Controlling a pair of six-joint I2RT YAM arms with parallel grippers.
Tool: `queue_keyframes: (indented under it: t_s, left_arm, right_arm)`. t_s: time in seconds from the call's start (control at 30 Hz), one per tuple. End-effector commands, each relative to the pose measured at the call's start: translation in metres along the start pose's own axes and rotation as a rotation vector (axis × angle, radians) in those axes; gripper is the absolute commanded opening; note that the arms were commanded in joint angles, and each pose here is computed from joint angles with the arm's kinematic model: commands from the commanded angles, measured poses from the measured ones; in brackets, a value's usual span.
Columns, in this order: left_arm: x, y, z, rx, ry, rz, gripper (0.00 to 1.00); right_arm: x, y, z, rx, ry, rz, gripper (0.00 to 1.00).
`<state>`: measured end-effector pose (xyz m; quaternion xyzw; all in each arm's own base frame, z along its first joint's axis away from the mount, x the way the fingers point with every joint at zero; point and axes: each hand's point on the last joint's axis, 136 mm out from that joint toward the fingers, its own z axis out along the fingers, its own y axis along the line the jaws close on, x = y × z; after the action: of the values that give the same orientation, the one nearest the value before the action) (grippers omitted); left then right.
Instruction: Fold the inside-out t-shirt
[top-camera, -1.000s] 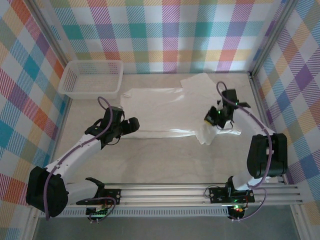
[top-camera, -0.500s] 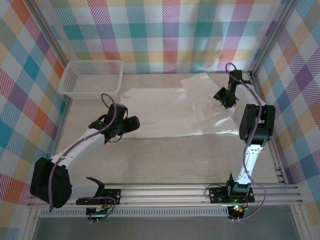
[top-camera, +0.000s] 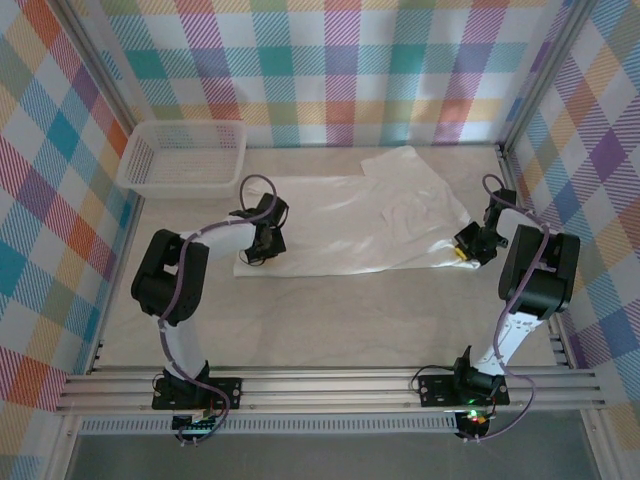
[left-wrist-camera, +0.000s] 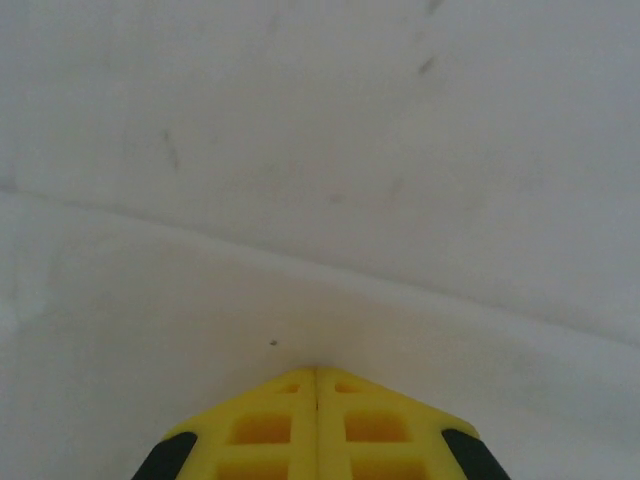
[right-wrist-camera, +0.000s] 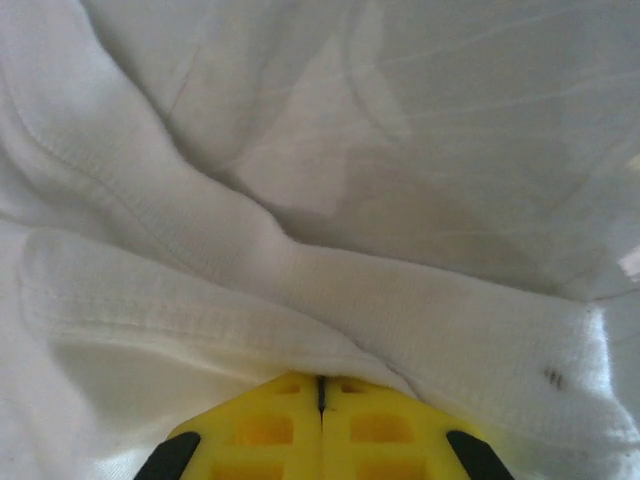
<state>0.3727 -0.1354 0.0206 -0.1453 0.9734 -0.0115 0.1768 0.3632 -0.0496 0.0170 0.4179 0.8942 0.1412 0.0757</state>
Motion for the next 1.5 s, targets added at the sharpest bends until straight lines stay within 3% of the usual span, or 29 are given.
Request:
queue_keyframes:
  t_s: [0.0, 0.13, 0.3, 0.43, 0.5, 0.57, 0.67, 0.77, 0.87, 0.97, 1.03, 1.33, 1.47]
  left_arm:
    - [0.032, 0.028, 0.005, -0.043, 0.064, -0.069, 0.00]
    - [0.079, 0.053, 0.000, -0.001, 0.125, -0.132, 0.00]
    - [0.140, 0.082, -0.027, 0.037, 0.178, -0.218, 0.00]
    - [0.154, 0.085, -0.058, 0.154, 0.147, -0.257, 0.00]
    - [0.152, 0.082, -0.073, 0.206, 0.115, -0.241, 0.03]
    - [0.141, 0.084, -0.089, 0.225, 0.046, -0.239, 0.15]
    - [0.101, 0.080, -0.114, 0.248, -0.127, -0.193, 0.41]
    - [0.054, 0.068, -0.135, 0.228, -0.273, -0.105, 0.49]
    - [0.018, 0.053, -0.146, 0.217, -0.381, -0.019, 0.64]
    - [-0.009, 0.043, -0.151, 0.211, -0.440, 0.042, 0.83]
    - [-0.019, 0.039, -0.150, 0.222, -0.446, 0.058, 0.88]
    - [-0.040, 0.037, -0.151, 0.253, -0.438, 0.050, 0.95]
    - [-0.040, 0.043, -0.152, 0.239, -0.434, 0.034, 0.97]
  right_arm:
    - [0.036, -0.018, 0.015, 0.036, 0.122, 0.033, 0.00]
    - [0.074, -0.042, 0.010, 0.073, 0.197, 0.056, 0.00]
    - [0.116, -0.078, -0.017, 0.123, 0.164, 0.113, 0.00]
    - [0.145, -0.100, -0.032, 0.138, 0.141, 0.189, 0.02]
    - [0.147, -0.089, -0.039, 0.067, 0.124, 0.164, 0.03]
    - [0.131, -0.069, -0.057, 0.026, 0.043, 0.070, 0.05]
    - [0.093, -0.004, -0.094, -0.032, -0.173, -0.254, 0.13]
    - [0.064, 0.081, -0.108, -0.115, -0.337, -0.603, 0.31]
    - [0.026, 0.122, -0.093, -0.030, -0.388, -0.754, 0.32]
    - [-0.009, 0.148, -0.068, 0.069, -0.378, -0.843, 0.31]
    - [-0.023, 0.162, -0.051, 0.087, -0.363, -0.887, 0.35]
    - [-0.029, 0.169, 0.031, 0.141, -0.114, -0.908, 0.51]
    - [-0.024, 0.163, 0.047, 0.154, -0.058, -0.889, 0.49]
